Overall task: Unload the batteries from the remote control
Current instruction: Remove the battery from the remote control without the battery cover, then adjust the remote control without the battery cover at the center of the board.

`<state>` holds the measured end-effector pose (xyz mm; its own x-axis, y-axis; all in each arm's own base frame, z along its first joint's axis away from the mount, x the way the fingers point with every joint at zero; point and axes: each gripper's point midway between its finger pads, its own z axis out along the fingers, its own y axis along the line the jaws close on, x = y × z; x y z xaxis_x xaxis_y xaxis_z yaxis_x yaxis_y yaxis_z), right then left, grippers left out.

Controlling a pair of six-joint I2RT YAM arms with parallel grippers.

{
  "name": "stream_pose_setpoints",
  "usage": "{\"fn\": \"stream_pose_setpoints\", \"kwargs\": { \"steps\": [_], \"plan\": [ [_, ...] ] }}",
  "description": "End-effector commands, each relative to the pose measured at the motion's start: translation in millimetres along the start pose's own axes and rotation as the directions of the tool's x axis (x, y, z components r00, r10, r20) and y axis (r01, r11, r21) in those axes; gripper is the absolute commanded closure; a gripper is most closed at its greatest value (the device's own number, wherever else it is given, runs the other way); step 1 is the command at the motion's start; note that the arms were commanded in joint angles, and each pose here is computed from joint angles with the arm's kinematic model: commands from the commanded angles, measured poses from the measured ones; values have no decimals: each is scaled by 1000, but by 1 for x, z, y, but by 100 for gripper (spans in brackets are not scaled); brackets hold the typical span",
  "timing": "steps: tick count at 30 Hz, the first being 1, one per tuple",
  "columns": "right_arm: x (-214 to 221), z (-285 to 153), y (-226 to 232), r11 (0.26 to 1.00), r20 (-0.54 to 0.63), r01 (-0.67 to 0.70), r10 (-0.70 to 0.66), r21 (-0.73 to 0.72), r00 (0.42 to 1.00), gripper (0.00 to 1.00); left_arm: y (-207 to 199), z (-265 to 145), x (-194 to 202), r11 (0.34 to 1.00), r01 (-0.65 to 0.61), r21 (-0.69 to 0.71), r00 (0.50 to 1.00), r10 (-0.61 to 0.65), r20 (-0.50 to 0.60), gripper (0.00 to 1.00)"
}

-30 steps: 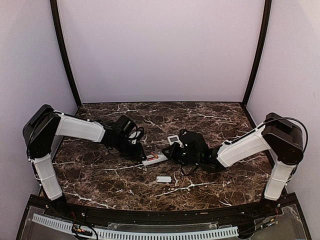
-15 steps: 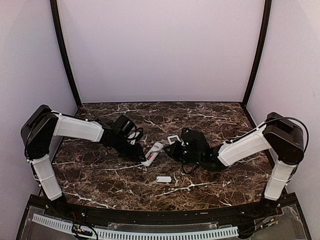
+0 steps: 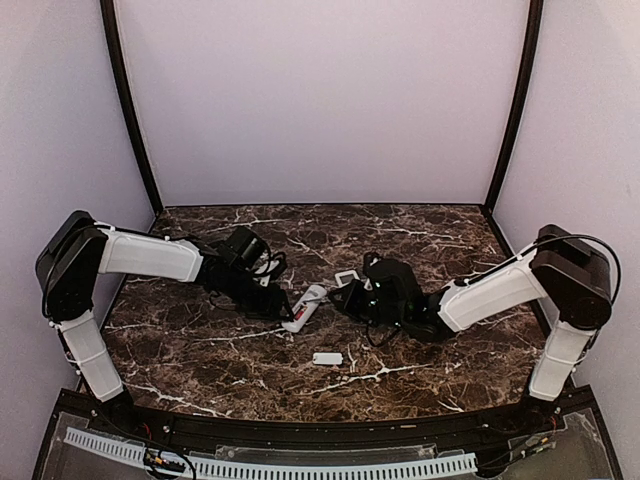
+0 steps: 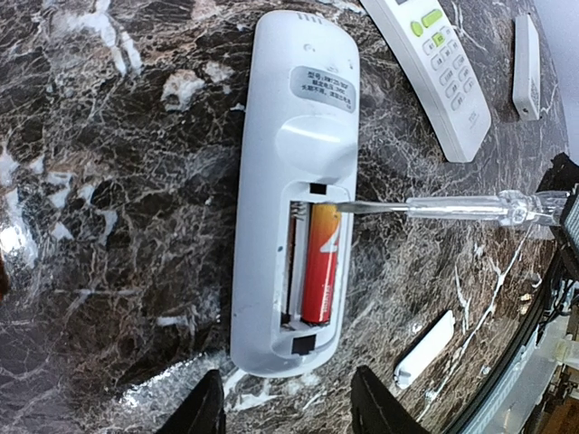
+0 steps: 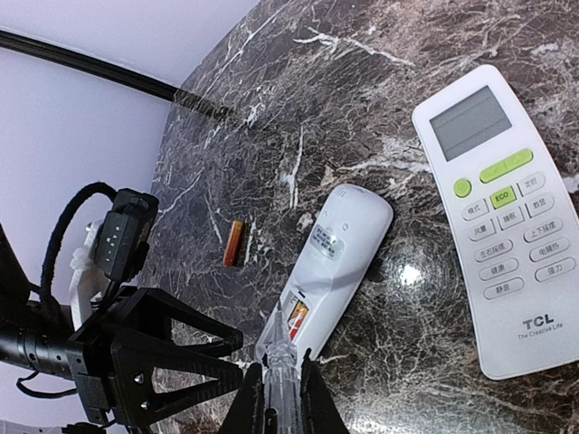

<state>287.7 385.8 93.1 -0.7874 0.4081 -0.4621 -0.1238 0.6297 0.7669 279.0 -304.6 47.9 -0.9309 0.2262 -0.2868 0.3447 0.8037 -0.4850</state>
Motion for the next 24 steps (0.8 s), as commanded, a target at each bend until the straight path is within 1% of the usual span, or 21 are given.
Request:
{"fn": "stream_pose_setpoints", "kwargs": {
  "steps": [1,6,10,12,15,19,24],
  "plan": [
    [-18,-15,15,998,47,35,-33,-49,998,100,-13,-14,-3,998,-49,49,999,48,17,49],
    [-30,-27,8,998,75,56,-55,-16,996,100,-19,-16,-8,995,-73,61,997,72,10,43],
    [-37,-33,4,997,86,75,-75,10,993,100,-15,-8,-9,998,-54,44,998,54,-9,39],
    [-39,-34,-1,996,81,79,-83,50,993,100,-13,-4,-9,999,-39,38,999,40,-22,38],
    [-39,-34,-10,989,62,83,-91,124,994,100,-11,1,-9,999,-24,35,999,25,-35,37],
    [-34,-34,-22,979,37,84,-93,185,995,100,-11,4,-7,999,-17,38,999,18,-47,37],
    [-26,-26,-29,975,0,91,-93,205,996,100,-7,7,-5,1000,-11,27,998,12,-54,36]
  ]
}}
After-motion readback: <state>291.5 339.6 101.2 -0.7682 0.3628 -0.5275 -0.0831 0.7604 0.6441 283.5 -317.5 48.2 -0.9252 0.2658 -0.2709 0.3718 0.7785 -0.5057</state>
